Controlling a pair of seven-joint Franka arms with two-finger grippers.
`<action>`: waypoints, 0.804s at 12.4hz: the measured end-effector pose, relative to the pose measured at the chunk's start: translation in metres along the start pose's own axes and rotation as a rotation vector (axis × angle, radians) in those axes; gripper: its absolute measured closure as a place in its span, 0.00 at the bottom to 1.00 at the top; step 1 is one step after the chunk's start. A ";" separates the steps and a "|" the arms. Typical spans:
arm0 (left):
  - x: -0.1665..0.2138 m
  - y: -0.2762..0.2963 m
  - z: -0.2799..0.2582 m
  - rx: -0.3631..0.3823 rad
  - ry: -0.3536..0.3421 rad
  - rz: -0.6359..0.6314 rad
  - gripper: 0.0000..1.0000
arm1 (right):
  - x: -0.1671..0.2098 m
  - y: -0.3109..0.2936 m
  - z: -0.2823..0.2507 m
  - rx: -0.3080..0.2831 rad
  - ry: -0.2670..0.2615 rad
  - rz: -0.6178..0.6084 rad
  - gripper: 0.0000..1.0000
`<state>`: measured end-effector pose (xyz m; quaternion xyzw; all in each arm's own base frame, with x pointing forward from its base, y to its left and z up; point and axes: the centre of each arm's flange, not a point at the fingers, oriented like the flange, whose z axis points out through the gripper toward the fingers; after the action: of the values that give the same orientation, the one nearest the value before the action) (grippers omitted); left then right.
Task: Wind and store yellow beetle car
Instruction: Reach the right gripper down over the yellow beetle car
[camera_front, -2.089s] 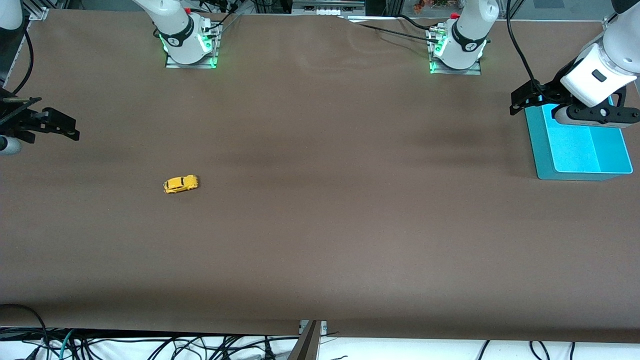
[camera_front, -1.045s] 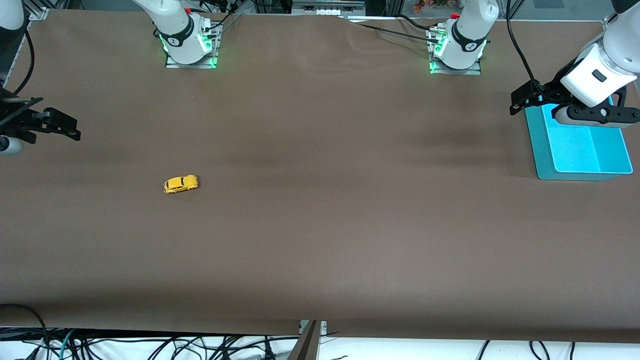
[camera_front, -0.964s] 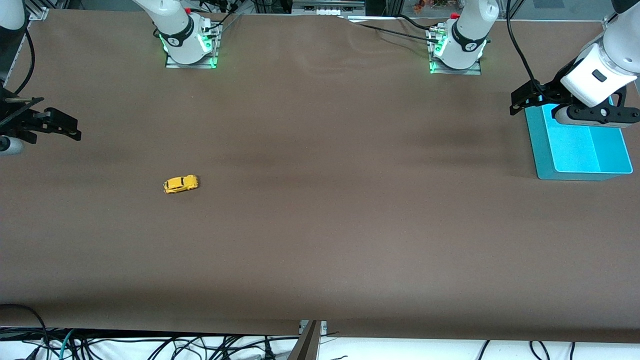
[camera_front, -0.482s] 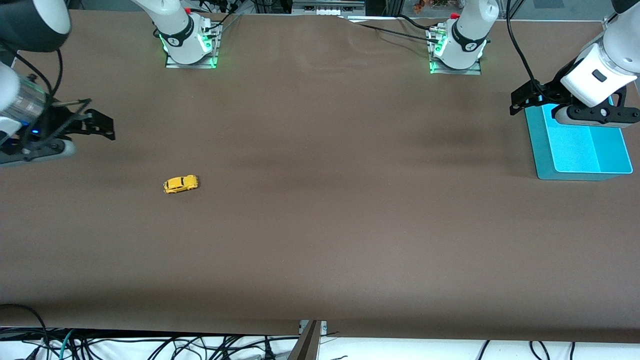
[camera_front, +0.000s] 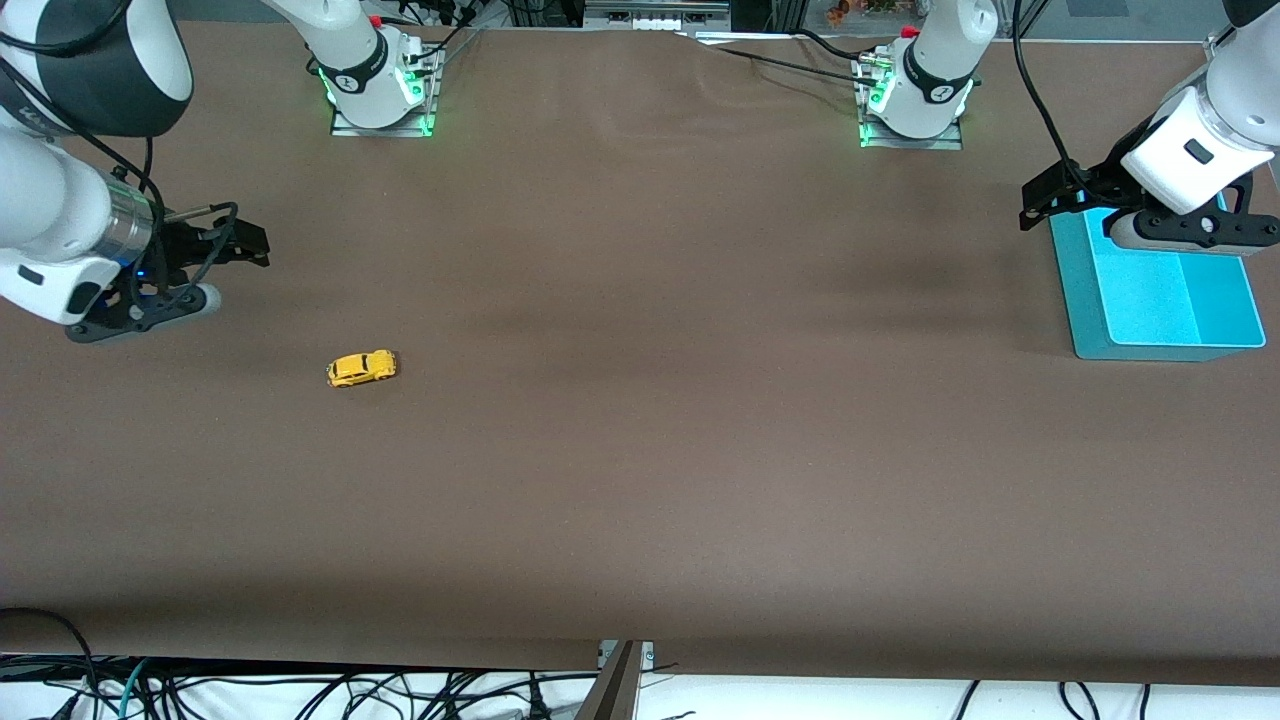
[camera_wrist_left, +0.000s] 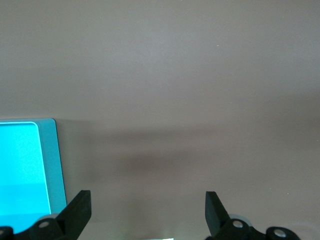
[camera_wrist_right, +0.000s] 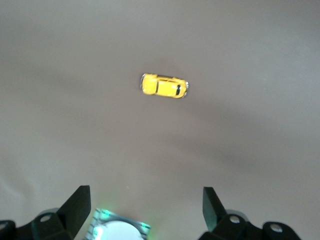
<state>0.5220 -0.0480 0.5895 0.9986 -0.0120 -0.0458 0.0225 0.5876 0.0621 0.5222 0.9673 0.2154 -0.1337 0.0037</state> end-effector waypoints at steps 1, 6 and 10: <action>0.000 0.000 0.000 0.000 0.000 0.000 0.00 | 0.005 0.003 0.013 0.007 -0.023 -0.079 0.01; 0.000 0.000 0.000 0.000 0.000 0.000 0.00 | 0.039 0.010 0.100 0.017 -0.047 -0.420 0.00; 0.000 0.000 0.000 0.000 -0.003 0.000 0.00 | 0.041 0.010 0.179 -0.023 0.016 -0.706 0.01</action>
<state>0.5216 -0.0480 0.5893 0.9986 -0.0120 -0.0473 0.0224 0.5816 0.0589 0.3387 0.8340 0.5383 -0.1168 -0.0334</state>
